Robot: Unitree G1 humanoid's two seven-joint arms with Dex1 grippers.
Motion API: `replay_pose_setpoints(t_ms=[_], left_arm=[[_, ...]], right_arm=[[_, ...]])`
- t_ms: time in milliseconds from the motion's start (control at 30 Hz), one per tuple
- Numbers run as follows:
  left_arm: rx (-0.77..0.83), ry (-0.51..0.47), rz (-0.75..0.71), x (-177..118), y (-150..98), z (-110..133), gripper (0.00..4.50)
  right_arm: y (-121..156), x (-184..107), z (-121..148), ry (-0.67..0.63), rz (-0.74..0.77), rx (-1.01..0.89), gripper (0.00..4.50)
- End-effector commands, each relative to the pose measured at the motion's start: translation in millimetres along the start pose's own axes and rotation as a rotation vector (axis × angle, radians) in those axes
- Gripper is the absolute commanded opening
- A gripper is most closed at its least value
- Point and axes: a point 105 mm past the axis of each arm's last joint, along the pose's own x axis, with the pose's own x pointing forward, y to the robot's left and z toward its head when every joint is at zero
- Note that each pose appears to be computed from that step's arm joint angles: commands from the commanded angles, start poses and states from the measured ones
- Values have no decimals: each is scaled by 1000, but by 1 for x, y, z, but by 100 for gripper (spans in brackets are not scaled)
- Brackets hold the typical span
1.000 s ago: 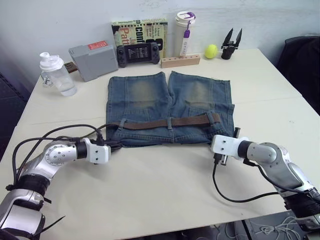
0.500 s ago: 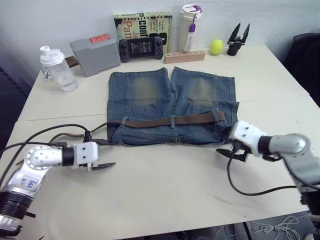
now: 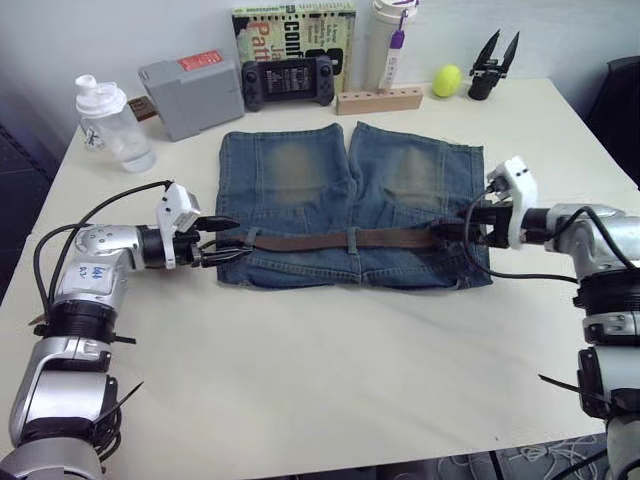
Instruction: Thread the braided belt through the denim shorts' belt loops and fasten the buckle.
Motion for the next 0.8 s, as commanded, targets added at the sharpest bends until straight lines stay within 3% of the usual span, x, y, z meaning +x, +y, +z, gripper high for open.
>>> replay_pose_setpoints(t_ms=[33, 100, 333, 633, 767, 800], left_arm=[[-14, -33, 41, -6, 13, 13, 375], [-44, -44, 60, -5, 19, 15, 375], [-66, 30, 96, 4, 31, 3, 375], [-204, 55, 79, 26, 29, -11, 375], [-215, 134, 78, 26, 25, -28, 375], [-220, 137, 84, 26, 26, -28, 331]], right_arm=[[2, -2, 5, -18, 28, 26, 424], [2, -1, 6, -28, 31, 34, 368], [10, -2, 15, -74, 78, 15, 38], [19, -4, 12, -90, 91, -15, 24], [21, -3, 11, -104, 78, -14, 24], [22, -3, 11, -106, 79, -15, 24]])
